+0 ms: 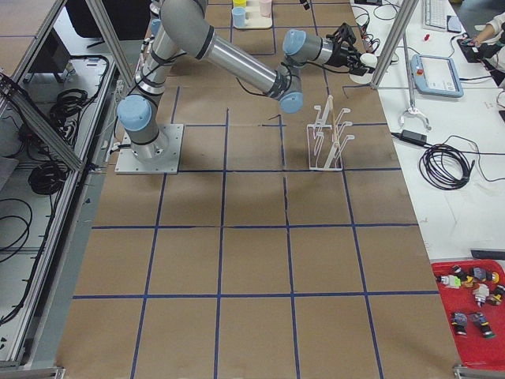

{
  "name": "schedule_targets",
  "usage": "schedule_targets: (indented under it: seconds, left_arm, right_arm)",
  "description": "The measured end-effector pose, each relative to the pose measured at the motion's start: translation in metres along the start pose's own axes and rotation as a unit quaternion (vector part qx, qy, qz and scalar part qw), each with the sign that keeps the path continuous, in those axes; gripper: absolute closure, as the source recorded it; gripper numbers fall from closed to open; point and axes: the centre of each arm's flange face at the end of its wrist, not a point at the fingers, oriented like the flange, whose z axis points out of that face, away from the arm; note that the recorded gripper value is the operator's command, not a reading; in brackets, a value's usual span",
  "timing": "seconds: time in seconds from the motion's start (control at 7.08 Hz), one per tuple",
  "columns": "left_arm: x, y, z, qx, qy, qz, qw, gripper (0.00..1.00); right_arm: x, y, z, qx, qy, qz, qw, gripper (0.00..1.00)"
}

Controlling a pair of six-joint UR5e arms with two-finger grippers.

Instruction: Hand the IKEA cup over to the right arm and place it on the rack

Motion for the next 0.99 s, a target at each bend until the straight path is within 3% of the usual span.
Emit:
schedule_targets:
  seconds: [0.28, 0.42, 0.71, 0.85, 0.99]
  left_arm:
    - [0.006, 0.012, -0.053, -0.113, -0.007, -0.008, 0.9935, 0.00]
    - [0.008, 0.022, -0.071, -0.138, -0.008, -0.010, 0.9904, 0.00]
    - [0.009, 0.035, -0.080, -0.158, -0.010, -0.011, 0.9874, 0.00]
    - [0.009, 0.039, -0.083, -0.164, -0.011, -0.015, 0.9863, 0.00]
    - [0.009, 0.043, -0.087, -0.169, -0.016, -0.021, 0.9853, 0.00]
  right_arm:
    - [0.024, 0.031, 0.004, -0.030, 0.014, 0.004, 0.9995, 0.87]
    - [0.029, 0.042, 0.003, -0.041, 0.017, 0.007, 0.9990, 0.87]
    - [0.029, 0.059, -0.003, -0.052, 0.018, 0.009, 0.9985, 0.84]
    - [0.027, 0.063, -0.006, -0.054, 0.017, 0.009, 0.9984, 0.36]
    - [0.025, 0.066, -0.008, -0.054, 0.015, 0.009, 0.9984, 0.01]
